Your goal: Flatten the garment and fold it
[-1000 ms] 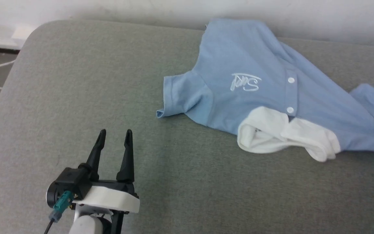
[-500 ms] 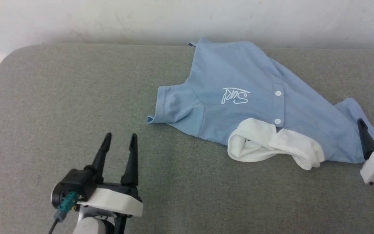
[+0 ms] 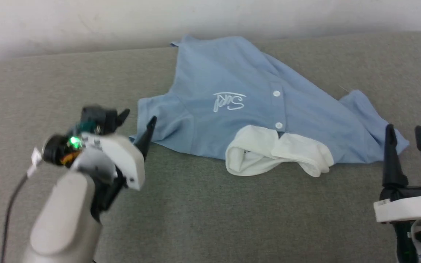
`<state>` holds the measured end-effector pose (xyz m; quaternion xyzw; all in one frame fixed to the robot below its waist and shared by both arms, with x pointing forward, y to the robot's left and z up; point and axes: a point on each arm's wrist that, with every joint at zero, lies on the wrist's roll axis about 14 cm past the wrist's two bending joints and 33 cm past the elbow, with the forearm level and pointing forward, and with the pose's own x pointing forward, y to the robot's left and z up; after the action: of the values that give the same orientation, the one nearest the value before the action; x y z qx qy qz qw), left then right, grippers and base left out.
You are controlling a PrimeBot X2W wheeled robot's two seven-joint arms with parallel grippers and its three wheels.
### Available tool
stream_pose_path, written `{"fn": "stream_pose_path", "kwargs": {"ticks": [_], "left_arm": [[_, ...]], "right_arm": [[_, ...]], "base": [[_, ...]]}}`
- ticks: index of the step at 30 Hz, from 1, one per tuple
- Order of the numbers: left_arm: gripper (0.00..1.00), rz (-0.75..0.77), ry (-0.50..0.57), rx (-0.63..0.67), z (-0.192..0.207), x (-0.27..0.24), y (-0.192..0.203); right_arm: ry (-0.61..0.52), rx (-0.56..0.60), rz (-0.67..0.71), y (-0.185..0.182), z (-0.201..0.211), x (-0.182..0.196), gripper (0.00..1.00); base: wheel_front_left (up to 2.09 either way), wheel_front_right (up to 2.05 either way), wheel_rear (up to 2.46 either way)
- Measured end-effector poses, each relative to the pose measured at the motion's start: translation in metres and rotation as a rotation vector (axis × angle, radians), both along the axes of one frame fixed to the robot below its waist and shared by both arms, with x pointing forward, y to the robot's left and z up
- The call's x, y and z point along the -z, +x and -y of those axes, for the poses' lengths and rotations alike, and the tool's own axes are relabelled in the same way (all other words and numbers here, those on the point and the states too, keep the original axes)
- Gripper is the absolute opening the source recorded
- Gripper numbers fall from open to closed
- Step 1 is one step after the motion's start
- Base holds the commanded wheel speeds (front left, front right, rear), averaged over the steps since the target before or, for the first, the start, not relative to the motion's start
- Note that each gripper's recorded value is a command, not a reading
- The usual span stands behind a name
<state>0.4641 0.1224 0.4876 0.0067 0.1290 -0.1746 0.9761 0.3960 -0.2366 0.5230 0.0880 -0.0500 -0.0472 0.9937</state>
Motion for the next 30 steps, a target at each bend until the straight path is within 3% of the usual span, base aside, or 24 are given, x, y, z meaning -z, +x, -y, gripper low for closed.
{"fn": "stream_pose_path", "kwargs": {"ticks": [5, 12, 21, 23, 30], "left_arm": [[1.0, -0.281, 0.139, 0.082, 0.003, 0.031, 0.028], [1.0, -0.608, 0.245, 0.138, 0.001, 0.075, 0.038], [1.0, -0.781, 0.365, 0.149, -0.012, 0.108, 0.045], [0.0, -0.793, 0.345, 0.15, -0.011, 0.11, 0.045], [0.0, -0.667, 0.183, 0.118, -0.012, 0.098, 0.045]], "right_arm": [[0.001, 0.026, -0.022, -0.007, 0.005, 0.012, 1.0], [0.007, 0.085, -0.049, -0.012, 0.023, 0.027, 1.0], [0.001, 0.113, -0.113, -0.014, 0.03, 0.051, 1.0], [0.002, 0.105, -0.116, -0.011, 0.028, 0.054, 1.0], [0.002, 0.083, -0.105, -0.005, 0.021, 0.052, 1.0]], "base": [[0.0, 0.0, 0.0], [0.0, 0.0, 0.0], [0.0, 0.0, 0.0], [0.0, 0.0, 0.0], [0.0, 0.0, 0.0]]}}
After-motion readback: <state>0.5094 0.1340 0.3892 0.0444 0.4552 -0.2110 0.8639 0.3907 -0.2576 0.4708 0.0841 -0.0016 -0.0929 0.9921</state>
